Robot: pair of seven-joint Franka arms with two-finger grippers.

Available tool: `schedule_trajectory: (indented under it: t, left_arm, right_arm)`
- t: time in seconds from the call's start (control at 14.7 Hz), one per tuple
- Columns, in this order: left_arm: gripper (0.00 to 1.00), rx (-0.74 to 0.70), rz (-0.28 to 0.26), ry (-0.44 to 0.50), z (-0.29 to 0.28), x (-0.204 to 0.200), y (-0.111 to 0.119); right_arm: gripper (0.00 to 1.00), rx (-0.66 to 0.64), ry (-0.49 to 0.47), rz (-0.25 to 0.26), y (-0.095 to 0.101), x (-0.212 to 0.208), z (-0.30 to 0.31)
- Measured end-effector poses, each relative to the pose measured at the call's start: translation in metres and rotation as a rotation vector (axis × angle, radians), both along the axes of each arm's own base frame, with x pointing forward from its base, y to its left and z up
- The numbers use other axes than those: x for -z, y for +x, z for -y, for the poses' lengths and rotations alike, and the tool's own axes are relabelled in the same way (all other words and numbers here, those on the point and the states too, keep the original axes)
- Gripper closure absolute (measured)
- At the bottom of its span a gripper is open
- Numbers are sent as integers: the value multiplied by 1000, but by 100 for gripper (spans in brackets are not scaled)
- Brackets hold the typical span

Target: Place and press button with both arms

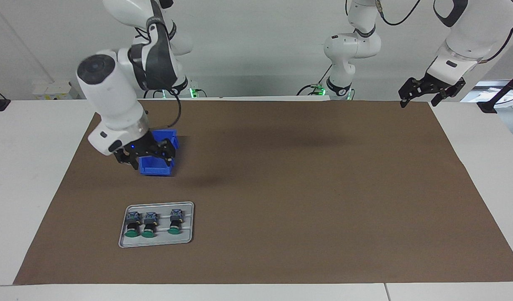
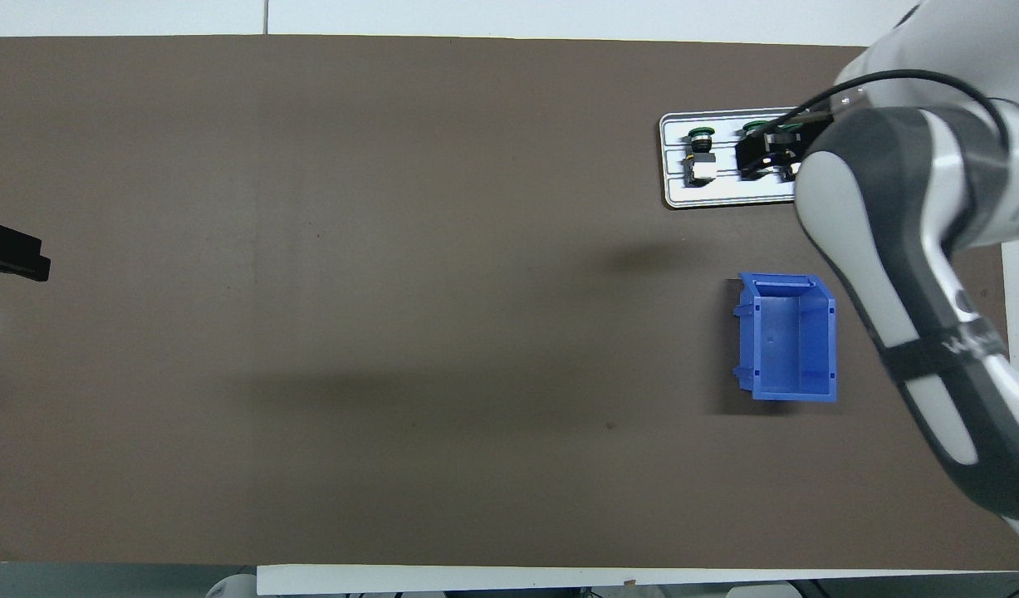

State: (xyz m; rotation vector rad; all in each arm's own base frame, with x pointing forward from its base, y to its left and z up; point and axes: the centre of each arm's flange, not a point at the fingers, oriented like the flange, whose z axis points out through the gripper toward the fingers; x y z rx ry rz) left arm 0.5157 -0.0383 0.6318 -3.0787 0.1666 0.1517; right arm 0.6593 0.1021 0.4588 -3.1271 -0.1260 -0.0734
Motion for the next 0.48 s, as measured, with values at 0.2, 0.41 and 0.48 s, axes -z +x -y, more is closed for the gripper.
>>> schedule_trajectory:
  t: [0.2, 0.41, 0.48]
  left_arm:
    - [0, 0, -1, 0, 0, 0, 0]
    - [0, 0, -1, -1, 0, 1, 0]
    - [0, 0, -2, -1, 0, 1, 0]
  right_arm:
    - [0, -8, 2, 37, 23, 61, -21]
    - [0, -3, -5, 37, 34, 102, -14]
    - [0, -2, -7, 35, 36, 111, -10]
